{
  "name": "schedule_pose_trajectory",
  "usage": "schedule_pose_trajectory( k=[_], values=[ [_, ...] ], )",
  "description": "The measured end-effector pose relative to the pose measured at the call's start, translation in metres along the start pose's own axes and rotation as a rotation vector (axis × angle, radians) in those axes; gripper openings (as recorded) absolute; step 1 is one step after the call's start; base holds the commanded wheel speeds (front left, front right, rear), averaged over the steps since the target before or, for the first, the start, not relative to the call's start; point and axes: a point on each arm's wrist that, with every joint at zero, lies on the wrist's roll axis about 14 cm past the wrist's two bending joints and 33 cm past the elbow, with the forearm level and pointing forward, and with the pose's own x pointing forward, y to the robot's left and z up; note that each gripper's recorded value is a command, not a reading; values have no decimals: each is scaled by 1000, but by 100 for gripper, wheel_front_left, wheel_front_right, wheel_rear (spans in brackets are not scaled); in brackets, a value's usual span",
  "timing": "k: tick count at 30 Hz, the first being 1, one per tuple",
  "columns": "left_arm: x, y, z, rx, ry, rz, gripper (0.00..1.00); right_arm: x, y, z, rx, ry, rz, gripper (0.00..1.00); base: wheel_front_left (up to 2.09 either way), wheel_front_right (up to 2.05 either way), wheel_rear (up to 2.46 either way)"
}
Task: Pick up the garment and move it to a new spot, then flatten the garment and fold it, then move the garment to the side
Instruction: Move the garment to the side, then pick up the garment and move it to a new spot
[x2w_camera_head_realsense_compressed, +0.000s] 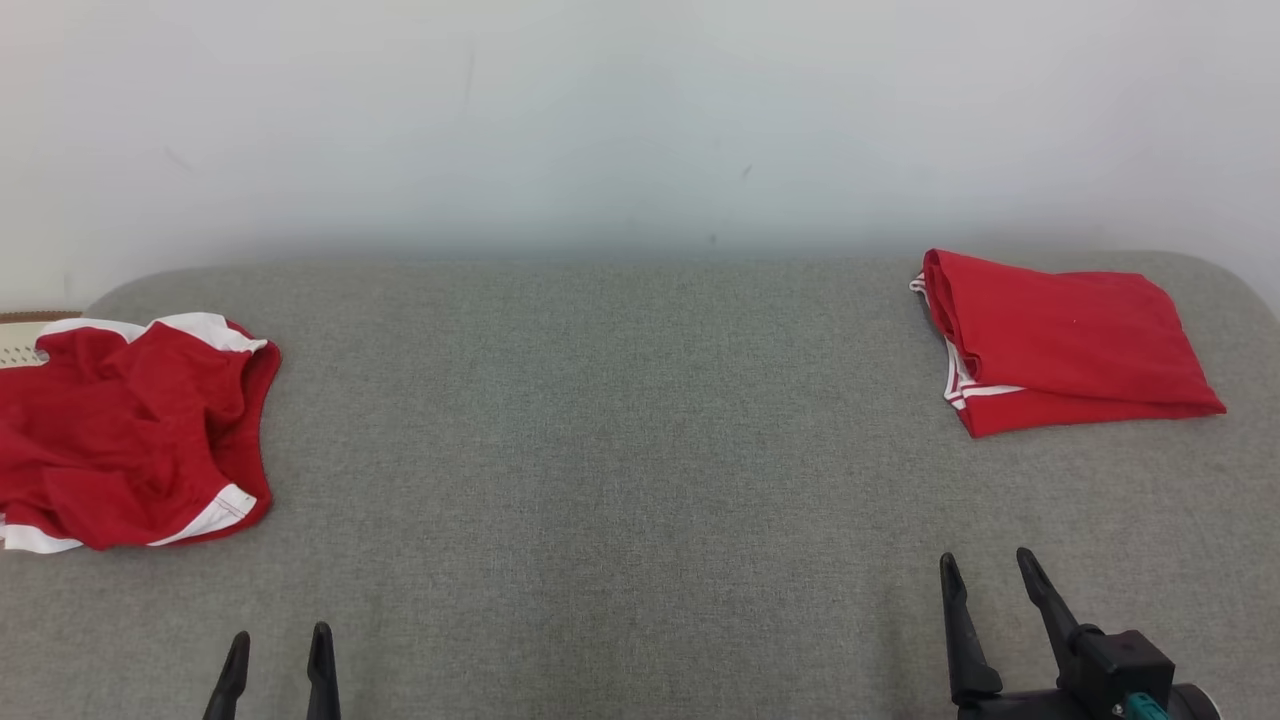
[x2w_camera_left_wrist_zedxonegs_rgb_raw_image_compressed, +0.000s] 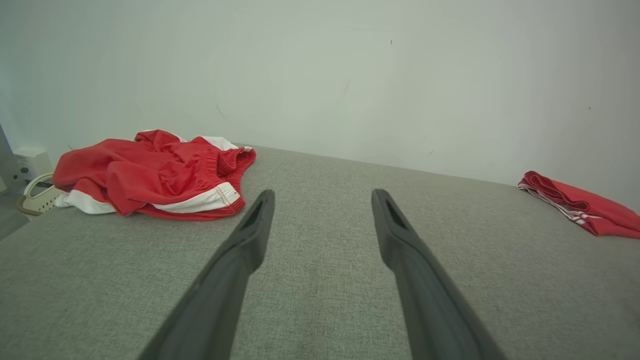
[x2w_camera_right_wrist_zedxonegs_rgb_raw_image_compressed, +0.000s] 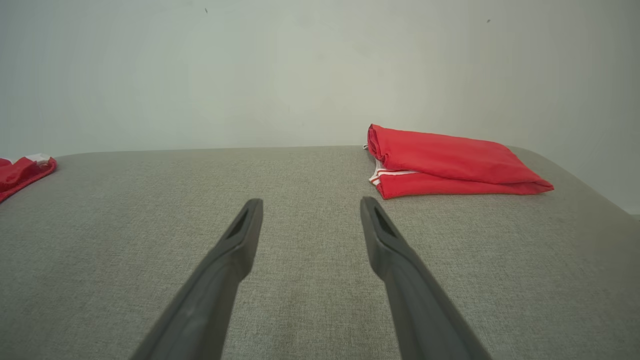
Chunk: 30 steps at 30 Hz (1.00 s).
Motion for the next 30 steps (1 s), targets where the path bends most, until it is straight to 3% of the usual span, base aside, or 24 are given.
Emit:
schedule_pose_trajectory(
  k=[30],
  values=[
    [-11, 1, -8, 26, 33, -8, 100, -9, -5, -16, 16, 48, -31, 100, 0, 0, 0]
  ],
)
